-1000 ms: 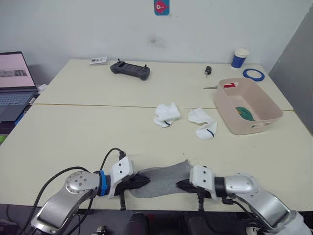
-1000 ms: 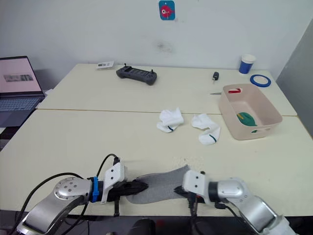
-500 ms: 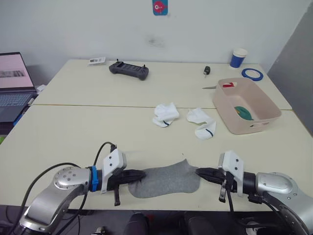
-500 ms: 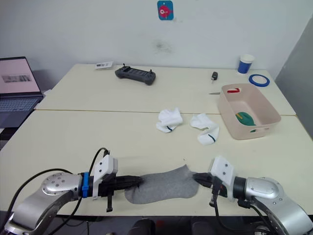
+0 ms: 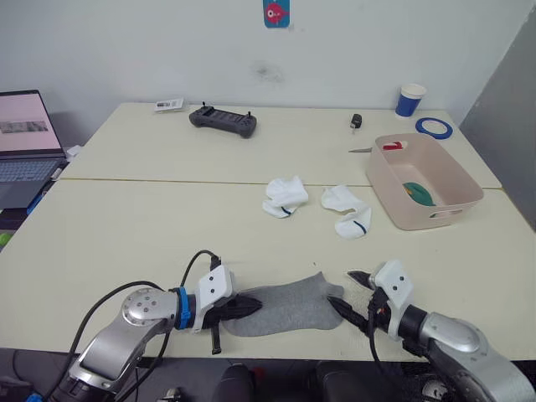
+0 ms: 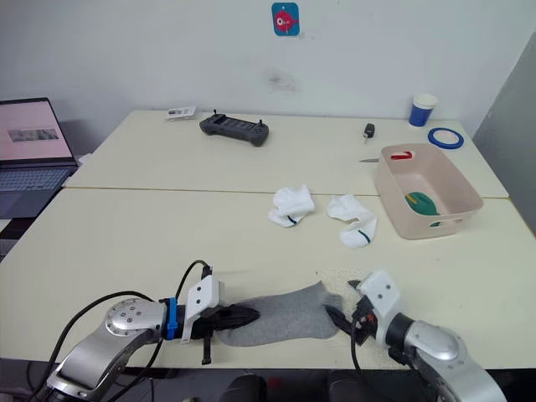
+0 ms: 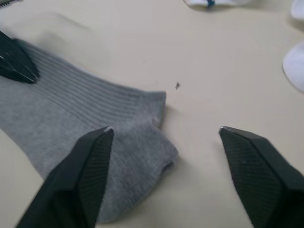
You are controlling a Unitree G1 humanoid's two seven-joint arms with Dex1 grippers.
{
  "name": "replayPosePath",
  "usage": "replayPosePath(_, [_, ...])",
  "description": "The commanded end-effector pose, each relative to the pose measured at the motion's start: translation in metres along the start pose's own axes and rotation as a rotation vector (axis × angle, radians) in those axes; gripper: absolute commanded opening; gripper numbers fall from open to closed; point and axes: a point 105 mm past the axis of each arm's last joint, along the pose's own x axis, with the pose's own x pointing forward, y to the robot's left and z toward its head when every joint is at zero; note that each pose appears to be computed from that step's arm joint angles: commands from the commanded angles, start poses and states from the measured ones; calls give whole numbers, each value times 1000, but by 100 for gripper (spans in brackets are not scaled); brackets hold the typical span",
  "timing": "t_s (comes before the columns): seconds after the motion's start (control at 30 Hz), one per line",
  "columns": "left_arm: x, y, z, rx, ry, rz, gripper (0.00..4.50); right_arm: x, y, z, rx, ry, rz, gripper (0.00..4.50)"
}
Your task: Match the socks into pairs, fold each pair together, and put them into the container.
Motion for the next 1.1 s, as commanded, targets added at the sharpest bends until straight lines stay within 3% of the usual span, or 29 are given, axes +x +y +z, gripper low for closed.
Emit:
replayPosePath(0.03, [-1, -3, -19, -33, 71, -4, 0, 4, 2, -6, 22, -16, -37, 390])
replayPosePath(0.1, [-1, -3, -19, -32, 70, -1, 0, 6, 7, -10, 41, -6, -26, 390])
replayPosePath(0.2, [-1, -3, -19, -28, 70, -1, 0, 7, 14, -15, 41, 15, 7, 330])
replayPosePath(0.5, [-6, 2, -10, -23, 43, 22, 0, 12, 19, -7, -149, 2, 44, 15])
replayPosePath(0.87, [14, 7, 37, 8, -92, 35, 0, -6, -25, 21, -125, -35, -24, 7])
replayPosePath(1.1, [38, 12, 27, 8, -42, 46, 0, -8, 2, 56, -154, -106, 106, 7])
